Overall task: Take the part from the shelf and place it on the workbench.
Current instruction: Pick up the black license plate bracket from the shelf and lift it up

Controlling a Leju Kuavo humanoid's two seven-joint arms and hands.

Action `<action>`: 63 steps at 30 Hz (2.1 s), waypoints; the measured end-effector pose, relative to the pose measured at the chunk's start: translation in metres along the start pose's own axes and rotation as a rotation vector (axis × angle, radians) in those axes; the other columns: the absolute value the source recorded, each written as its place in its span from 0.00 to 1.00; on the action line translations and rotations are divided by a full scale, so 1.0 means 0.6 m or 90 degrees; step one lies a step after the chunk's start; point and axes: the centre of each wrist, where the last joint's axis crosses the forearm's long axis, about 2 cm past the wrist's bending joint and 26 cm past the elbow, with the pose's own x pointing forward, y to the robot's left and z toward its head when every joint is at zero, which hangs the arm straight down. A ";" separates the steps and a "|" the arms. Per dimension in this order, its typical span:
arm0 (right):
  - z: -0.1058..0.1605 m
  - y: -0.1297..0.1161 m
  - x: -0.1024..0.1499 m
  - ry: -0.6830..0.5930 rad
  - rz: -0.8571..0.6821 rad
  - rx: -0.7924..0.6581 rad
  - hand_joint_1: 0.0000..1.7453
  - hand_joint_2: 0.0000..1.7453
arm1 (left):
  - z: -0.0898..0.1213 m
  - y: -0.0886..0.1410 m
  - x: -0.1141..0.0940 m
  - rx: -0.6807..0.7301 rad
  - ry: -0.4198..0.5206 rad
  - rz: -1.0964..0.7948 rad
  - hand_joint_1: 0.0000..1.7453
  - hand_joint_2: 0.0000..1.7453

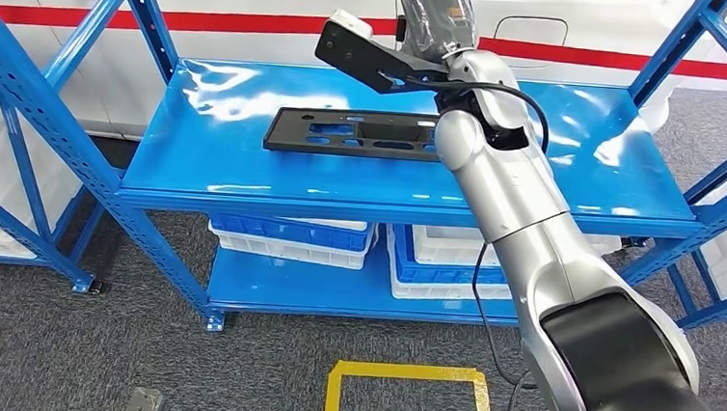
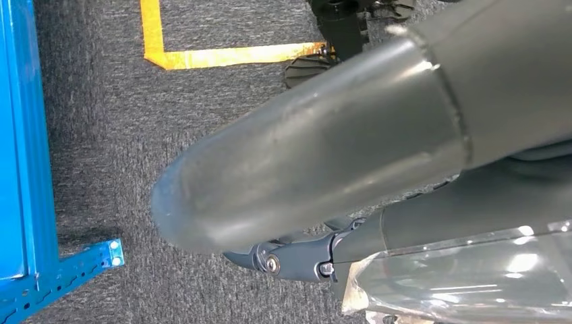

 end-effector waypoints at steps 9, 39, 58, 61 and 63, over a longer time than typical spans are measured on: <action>0.021 0.030 -0.018 0.000 -0.014 -0.001 0.00 1.00 | 0.002 0.001 -0.003 -0.002 0.005 -0.010 0.00 0.00; 0.036 0.026 -0.029 -0.005 -0.064 -0.025 0.00 1.00 | 0.029 0.009 -0.041 0.009 0.143 -0.046 0.00 0.00; 0.246 0.075 -0.079 -0.055 -0.220 0.017 0.00 1.00 | 0.084 0.010 -0.104 0.030 0.391 -0.085 0.00 0.00; 0.280 0.100 -0.069 -0.056 -0.190 0.066 0.00 1.00 | 0.084 0.009 -0.104 0.041 0.396 -0.086 0.00 0.00; 0.300 0.119 -0.064 -0.049 -0.178 0.095 0.00 1.00 | 0.085 0.009 -0.105 0.045 0.391 -0.086 0.00 0.00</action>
